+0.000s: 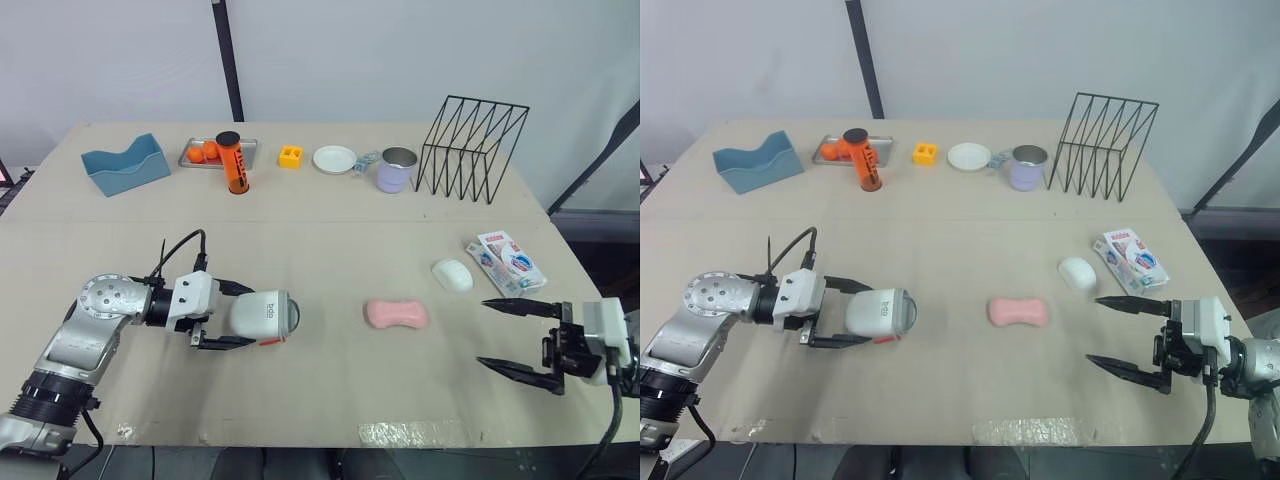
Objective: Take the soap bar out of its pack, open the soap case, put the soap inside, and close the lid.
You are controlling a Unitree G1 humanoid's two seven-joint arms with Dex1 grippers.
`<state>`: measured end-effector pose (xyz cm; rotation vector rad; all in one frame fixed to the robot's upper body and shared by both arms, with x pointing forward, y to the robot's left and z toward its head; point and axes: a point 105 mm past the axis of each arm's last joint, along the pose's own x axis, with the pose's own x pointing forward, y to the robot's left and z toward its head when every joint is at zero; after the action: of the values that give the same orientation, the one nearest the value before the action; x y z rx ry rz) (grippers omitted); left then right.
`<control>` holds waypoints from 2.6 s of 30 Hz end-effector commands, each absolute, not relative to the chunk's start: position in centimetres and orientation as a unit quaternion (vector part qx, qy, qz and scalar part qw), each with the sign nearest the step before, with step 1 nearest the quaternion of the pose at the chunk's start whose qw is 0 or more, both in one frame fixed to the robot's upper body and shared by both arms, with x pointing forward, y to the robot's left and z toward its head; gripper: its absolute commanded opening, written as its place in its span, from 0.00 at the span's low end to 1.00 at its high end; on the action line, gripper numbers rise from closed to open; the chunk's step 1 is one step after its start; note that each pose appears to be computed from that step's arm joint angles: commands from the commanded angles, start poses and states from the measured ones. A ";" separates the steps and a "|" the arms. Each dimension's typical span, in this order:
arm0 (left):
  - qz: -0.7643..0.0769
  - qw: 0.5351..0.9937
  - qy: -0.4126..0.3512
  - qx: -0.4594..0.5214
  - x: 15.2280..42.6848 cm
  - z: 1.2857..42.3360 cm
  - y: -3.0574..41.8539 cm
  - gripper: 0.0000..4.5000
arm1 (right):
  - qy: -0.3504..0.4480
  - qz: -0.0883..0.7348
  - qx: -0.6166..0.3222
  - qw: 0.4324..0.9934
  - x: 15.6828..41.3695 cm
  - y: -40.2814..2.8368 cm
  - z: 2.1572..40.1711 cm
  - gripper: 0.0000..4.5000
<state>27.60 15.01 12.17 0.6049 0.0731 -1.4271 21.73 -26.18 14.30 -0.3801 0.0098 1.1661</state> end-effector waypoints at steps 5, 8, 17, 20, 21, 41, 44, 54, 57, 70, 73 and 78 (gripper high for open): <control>-0.646 0.688 0.075 0.322 27.6 11.7 16.0 0.77 | -0.006 0.601 -0.193 0.775 20.7 -24.9 15.0 0.99; -0.644 0.682 0.104 0.331 27.7 11.3 16.1 0.77 | -0.009 0.599 -0.191 0.778 21.1 -24.7 15.1 0.99; -0.633 0.670 0.141 0.362 28.4 12.5 14.5 0.77 | 0.002 0.602 -0.192 0.775 21.0 -24.7 14.6 0.99; -0.630 0.669 0.138 0.369 28.7 12.9 13.7 0.77 | 0.004 0.604 -0.190 0.774 21.0 -24.7 14.4 0.99; -0.629 0.670 0.136 0.372 28.8 13.1 13.4 0.77 | 0.004 0.604 -0.189 0.775 21.0 -24.6 14.4 0.99; -0.637 0.656 0.137 0.381 28.7 14.8 12.2 0.77 | 0.010 0.602 -0.190 0.775 21.3 -24.7 13.9 0.99; -0.638 0.654 0.139 0.382 28.7 14.8 12.3 0.77 | 0.010 0.602 -0.189 0.776 21.3 -24.7 13.9 0.99; -0.636 0.657 0.135 0.382 29.0 14.7 12.2 0.77 | 0.011 0.601 -0.192 0.776 21.4 -24.9 13.9 0.99; -0.632 0.646 0.143 0.403 28.9 14.2 12.8 0.77 | 0.012 0.601 -0.192 0.776 21.4 -24.9 13.8 0.99; -0.601 0.663 0.165 0.415 29.8 14.0 15.9 0.77 | -0.004 0.599 -0.137 0.789 22.1 -23.7 15.2 0.99; -0.596 0.666 0.169 0.415 29.8 14.2 16.8 0.77 | 0.001 0.601 -0.142 0.786 22.2 -23.6 15.1 0.99; -0.596 0.669 0.171 0.410 29.6 14.1 17.5 0.77 | 0.008 0.603 -0.146 0.784 22.3 -23.5 14.9 0.99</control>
<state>29.56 17.00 13.07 0.9102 0.4215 -1.3610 22.31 -23.90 14.38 -0.2870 0.0339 1.2821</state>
